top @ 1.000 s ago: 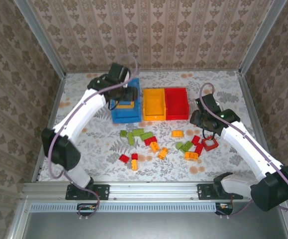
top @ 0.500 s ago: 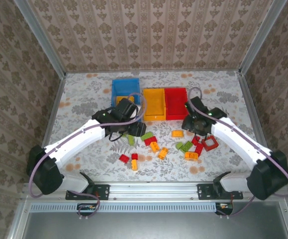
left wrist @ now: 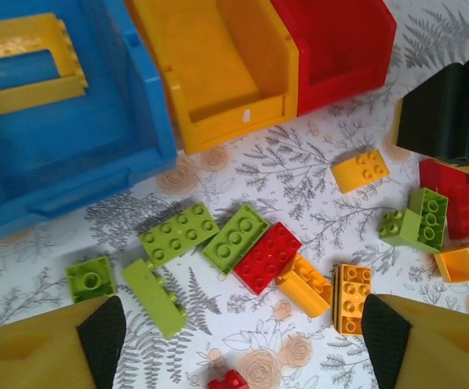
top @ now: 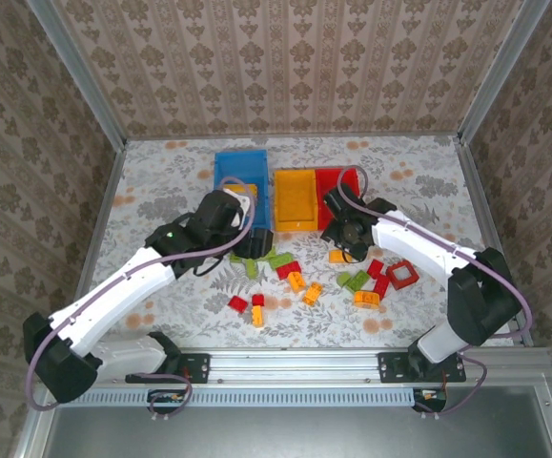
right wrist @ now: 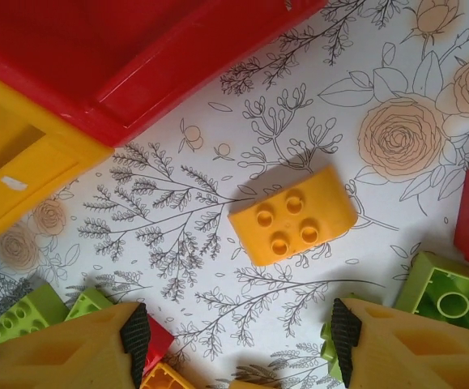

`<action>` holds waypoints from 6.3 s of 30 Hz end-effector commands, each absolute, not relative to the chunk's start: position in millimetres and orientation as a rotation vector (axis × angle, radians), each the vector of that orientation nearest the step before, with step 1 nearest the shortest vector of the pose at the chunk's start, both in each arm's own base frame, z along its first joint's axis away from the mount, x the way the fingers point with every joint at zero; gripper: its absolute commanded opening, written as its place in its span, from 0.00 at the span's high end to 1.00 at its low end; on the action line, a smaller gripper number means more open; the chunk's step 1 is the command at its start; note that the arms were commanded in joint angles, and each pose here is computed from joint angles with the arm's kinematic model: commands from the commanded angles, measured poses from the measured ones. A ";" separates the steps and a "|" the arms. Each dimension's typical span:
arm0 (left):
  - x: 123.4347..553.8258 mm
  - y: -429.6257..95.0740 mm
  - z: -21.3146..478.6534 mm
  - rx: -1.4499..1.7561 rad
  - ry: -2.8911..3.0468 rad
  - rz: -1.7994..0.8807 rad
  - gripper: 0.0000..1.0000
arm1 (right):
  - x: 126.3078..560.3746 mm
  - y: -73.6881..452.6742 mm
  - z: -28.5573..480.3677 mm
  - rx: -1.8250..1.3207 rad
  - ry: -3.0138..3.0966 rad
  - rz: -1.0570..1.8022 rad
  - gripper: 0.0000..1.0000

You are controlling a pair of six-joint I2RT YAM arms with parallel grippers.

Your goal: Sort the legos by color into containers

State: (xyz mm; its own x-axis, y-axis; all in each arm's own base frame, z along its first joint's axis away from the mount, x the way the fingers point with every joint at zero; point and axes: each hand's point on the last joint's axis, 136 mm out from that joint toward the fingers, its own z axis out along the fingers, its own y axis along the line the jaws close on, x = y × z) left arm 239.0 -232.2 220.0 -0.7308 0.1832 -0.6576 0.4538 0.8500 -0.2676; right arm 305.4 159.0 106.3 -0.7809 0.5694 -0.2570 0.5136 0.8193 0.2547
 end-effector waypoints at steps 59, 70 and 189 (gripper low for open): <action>213.5 -243.4 212.6 0.484 2.361 -0.919 0.23 | 238.2 162.8 26.3 0.949 2.998 0.073 0.64; 214.7 -244.0 210.7 0.475 2.368 -0.914 0.24 | 249.0 161.8 33.5 0.879 2.968 0.102 0.80; 205.4 -356.1 231.8 1.053 2.271 -0.876 0.22 | 203.5 -5.2 75.5 1.355 2.532 0.193 0.43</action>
